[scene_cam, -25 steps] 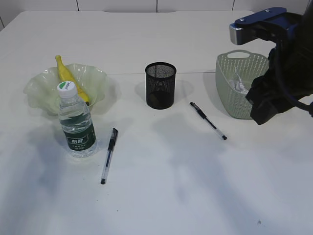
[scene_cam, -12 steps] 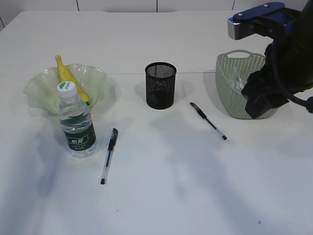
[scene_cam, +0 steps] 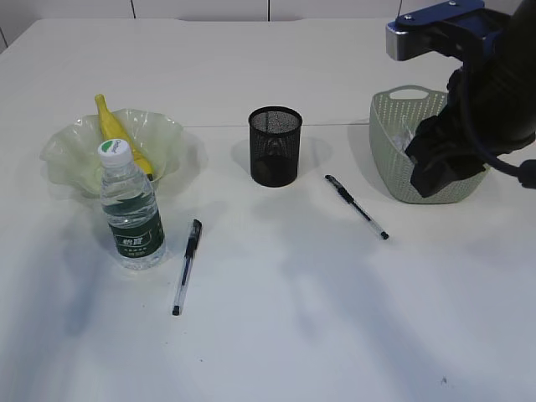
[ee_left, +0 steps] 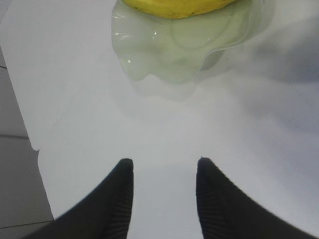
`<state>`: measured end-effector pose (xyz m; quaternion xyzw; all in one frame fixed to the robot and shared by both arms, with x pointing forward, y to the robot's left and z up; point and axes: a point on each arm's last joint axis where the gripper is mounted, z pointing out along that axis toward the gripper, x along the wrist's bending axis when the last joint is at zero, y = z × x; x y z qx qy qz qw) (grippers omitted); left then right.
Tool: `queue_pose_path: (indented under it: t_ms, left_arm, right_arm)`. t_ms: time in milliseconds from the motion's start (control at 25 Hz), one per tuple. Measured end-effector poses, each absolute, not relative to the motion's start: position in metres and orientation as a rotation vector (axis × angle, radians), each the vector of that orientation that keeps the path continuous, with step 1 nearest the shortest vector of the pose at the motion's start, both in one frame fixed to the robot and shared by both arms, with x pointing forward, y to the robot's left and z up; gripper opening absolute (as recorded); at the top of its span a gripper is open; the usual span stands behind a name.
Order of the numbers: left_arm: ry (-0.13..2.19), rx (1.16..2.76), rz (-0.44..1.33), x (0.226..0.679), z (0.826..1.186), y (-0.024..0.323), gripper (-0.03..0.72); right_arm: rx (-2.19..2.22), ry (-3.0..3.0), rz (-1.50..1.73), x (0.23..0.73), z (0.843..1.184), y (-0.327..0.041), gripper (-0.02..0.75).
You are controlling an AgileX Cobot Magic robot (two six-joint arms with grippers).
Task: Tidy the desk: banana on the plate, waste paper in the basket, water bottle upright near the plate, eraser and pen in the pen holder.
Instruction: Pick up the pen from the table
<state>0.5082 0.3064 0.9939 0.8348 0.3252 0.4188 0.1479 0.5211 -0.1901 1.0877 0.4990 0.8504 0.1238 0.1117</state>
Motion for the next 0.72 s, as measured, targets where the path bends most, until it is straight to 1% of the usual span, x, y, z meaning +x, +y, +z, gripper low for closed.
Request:
queue_pose_path:
  t_ms: [80, 280, 400, 520, 560, 640, 720]
  left_arm:
    - [0.970, 2.403, 1.234, 0.509, 0.994, 0.310, 0.287]
    - [1.019, 2.482, 1.357, 0.511, 0.991, 0.322, 0.278]
    - [1.055, 2.493, 1.367, 0.510, 0.990, 0.325, 0.271]
    - [1.178, 2.492, 1.332, 0.507, 0.987, 0.328, 0.269]
    - [1.208, 2.517, 1.322, 0.505, 0.986, 0.329, 0.269]
    - [1.297, 2.558, 1.262, 0.500, 0.982, 0.329, 0.269]
    - [1.365, 2.560, 1.179, 0.496, 0.978, 0.322, 0.269]
  right_arm:
    - [1.464, 2.494, 0.368, 0.521, 1.088, -0.190, 0.379]
    - [1.462, 2.492, 0.373, 0.522, 1.088, -0.190, 0.379]
    - [1.462, 2.491, 0.375, 0.522, 1.088, -0.190, 0.379]
    - [1.461, 2.490, 0.376, 0.522, 1.088, -0.190, 0.379]
    - [1.461, 2.489, 0.377, 0.522, 1.088, -0.190, 0.379]
    - [1.459, 2.486, 0.386, 0.522, 1.088, -0.189, 0.379]
    - [1.457, 2.479, 0.402, 0.523, 1.089, -0.189, 0.379]
